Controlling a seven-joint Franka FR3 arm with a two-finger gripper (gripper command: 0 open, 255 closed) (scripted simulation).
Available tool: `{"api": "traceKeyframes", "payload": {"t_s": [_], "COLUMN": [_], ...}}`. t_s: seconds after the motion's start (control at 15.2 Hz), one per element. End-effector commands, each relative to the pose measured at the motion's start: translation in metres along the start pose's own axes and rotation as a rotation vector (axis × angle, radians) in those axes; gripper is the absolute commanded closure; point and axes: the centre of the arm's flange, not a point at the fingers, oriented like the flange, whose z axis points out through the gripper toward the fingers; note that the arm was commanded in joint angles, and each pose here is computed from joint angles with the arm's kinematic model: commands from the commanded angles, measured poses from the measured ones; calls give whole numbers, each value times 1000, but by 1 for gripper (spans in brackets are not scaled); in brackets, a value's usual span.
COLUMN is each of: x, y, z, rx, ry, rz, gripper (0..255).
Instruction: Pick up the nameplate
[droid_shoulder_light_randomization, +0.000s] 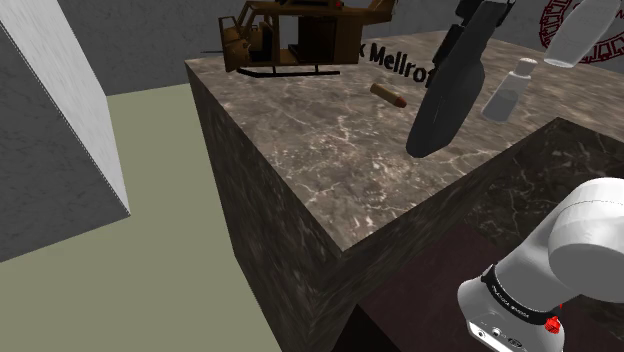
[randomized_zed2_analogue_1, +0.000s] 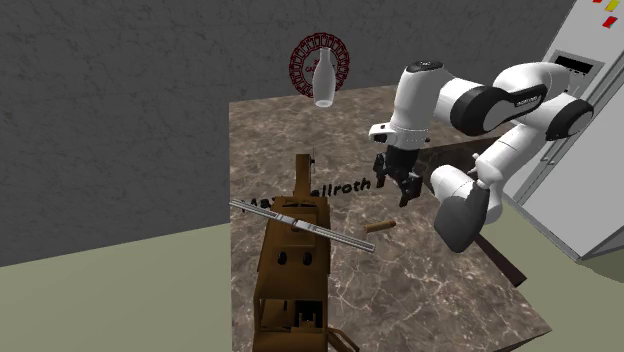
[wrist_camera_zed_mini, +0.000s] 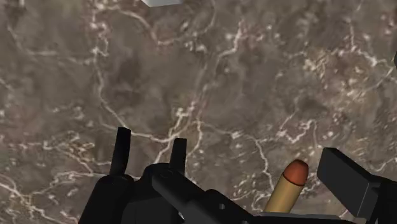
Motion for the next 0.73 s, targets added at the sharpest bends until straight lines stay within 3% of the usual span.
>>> {"api": "traceKeyframes", "payload": {"t_s": [0.0, 0.66], "x": [0, 130], "y": [0, 49], "z": [0, -21], "rx": [0, -169], "ry": [0, -150], "rz": [0, 61], "gripper": [0, 0]}}
